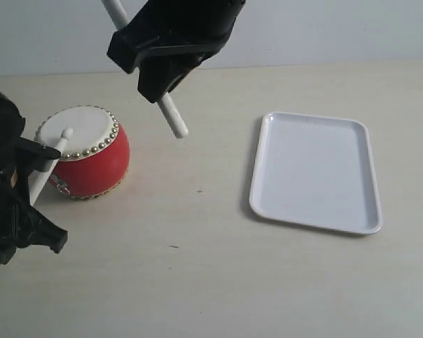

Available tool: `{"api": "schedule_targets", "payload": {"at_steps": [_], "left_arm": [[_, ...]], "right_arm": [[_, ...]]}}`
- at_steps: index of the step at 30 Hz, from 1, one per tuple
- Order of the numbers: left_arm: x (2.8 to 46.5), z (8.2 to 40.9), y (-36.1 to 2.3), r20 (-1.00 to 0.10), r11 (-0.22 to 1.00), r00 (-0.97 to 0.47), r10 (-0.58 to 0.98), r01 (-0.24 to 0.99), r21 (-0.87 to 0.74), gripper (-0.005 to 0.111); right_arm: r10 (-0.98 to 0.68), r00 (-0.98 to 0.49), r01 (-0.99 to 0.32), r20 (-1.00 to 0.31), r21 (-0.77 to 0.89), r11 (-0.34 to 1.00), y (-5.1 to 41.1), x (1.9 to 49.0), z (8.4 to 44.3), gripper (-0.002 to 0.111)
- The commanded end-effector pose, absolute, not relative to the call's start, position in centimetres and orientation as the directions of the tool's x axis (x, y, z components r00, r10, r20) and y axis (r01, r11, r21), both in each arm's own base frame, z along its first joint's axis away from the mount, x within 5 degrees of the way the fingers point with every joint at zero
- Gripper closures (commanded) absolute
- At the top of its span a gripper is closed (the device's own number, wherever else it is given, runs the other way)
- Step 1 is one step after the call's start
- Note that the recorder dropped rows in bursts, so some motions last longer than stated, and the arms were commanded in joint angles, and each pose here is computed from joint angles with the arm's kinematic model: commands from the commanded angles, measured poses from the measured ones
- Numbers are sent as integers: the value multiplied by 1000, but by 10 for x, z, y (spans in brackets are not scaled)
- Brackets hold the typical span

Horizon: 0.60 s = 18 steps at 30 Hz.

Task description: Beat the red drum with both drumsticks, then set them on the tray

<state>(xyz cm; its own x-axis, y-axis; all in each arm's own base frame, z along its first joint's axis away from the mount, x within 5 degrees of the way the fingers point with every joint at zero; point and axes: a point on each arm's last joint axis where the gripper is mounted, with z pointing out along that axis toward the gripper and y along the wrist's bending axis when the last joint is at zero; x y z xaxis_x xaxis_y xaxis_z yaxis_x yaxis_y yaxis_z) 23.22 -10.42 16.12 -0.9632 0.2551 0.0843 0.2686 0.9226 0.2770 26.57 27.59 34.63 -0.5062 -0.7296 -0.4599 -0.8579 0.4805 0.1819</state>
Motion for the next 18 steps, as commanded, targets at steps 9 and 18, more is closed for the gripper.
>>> {"api": "schedule_targets", "payload": {"at_steps": [9, 18], "left_arm": [[201, 259, -87, -222, 974, -958, 182, 145, 174, 107], [161, 313, -65, -454, 988, -878, 152, 130, 81, 107]], "right_arm": [[-791, -567, -818, -229, 269, 508, 310, 302, 231, 108], [-817, -573, -797, -64, 279, 536, 319, 316, 147, 108]]}}
